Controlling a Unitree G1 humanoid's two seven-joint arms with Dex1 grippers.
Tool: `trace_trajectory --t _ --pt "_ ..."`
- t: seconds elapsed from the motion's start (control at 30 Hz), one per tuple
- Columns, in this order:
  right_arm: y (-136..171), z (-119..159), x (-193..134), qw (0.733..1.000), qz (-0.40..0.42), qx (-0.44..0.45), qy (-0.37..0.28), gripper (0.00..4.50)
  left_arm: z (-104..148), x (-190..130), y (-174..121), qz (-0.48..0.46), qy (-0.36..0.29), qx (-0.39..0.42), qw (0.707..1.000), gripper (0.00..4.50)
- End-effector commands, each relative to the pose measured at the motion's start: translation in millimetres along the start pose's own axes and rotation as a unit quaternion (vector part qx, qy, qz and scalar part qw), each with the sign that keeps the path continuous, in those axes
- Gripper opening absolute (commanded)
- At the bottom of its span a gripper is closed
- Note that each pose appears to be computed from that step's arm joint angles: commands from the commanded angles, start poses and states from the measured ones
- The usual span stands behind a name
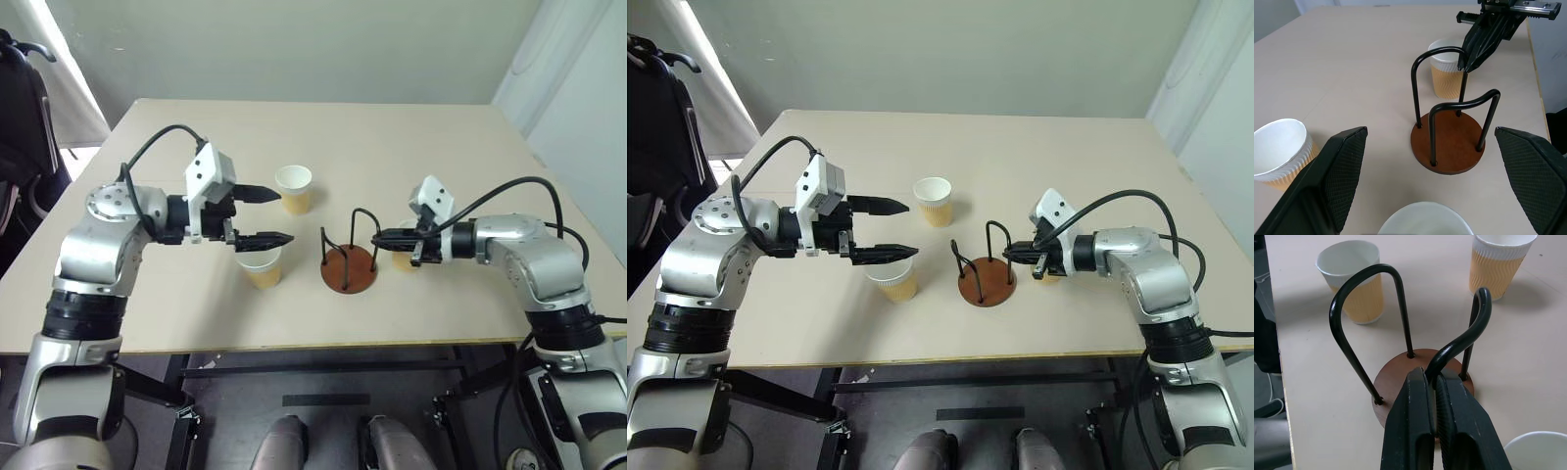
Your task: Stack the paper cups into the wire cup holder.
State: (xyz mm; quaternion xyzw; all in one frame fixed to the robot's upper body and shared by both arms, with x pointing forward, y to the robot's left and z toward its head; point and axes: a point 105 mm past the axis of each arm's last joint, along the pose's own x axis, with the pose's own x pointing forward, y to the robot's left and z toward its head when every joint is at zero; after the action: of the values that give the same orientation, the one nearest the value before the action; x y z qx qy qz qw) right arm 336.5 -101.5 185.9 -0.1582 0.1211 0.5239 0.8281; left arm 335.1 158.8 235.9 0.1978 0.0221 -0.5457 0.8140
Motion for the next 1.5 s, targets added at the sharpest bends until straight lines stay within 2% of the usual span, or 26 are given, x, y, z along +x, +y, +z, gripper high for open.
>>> trace_trajectory --t 0.03,0.23,0.4,0.43,0.67,1.0,1.17,1.5 --pt "6.5 3.9 -1.3 1.0 0.008 -0.021 0.003 0.52 13.8 -3.5 1.6 0.003 -0.011 0.026 1.0 4.5" --pt "5.2 6.2 -0.9 1.0 0.003 -0.021 -0.001 2.42 14.2 -3.0 2.5 0.004 -0.011 0.028 1.0 4.5" --pt "0.9 10.4 -1.4 1.0 -0.006 -0.014 -0.009 4.25 14.9 -2.5 3.2 0.006 -0.013 0.027 1.0 4.5" --pt "0.4 11.0 -1.7 1.0 -0.007 -0.014 -0.01 4.45 15.0 -2.5 3.2 0.006 -0.013 0.027 1.0 4.5" --pt "-6.3 12.4 -8.3 0.999 -0.013 -0.033 -0.004 4.45 15.0 -1.9 2.9 0.007 -0.014 0.027 1.0 4.5" --pt "-30.4 22.6 -45.2 0.993 -0.032 -0.108 0.032 4.45 15.0 0.4 3.4 0.007 -0.017 0.027 0.999 4.5" --pt "-11.7 15.3 -54.4 0.987 0.027 -0.147 0.063 4.45 15.3 0.9 2.1 0.001 -0.017 0.027 0.999 4.5" --pt "-28.3 -4.3 -45.8 0.956 0.006 -0.257 0.141 4.45 25.6 1.9 -1.6 -0.026 -0.044 0.017 0.999 4.5"
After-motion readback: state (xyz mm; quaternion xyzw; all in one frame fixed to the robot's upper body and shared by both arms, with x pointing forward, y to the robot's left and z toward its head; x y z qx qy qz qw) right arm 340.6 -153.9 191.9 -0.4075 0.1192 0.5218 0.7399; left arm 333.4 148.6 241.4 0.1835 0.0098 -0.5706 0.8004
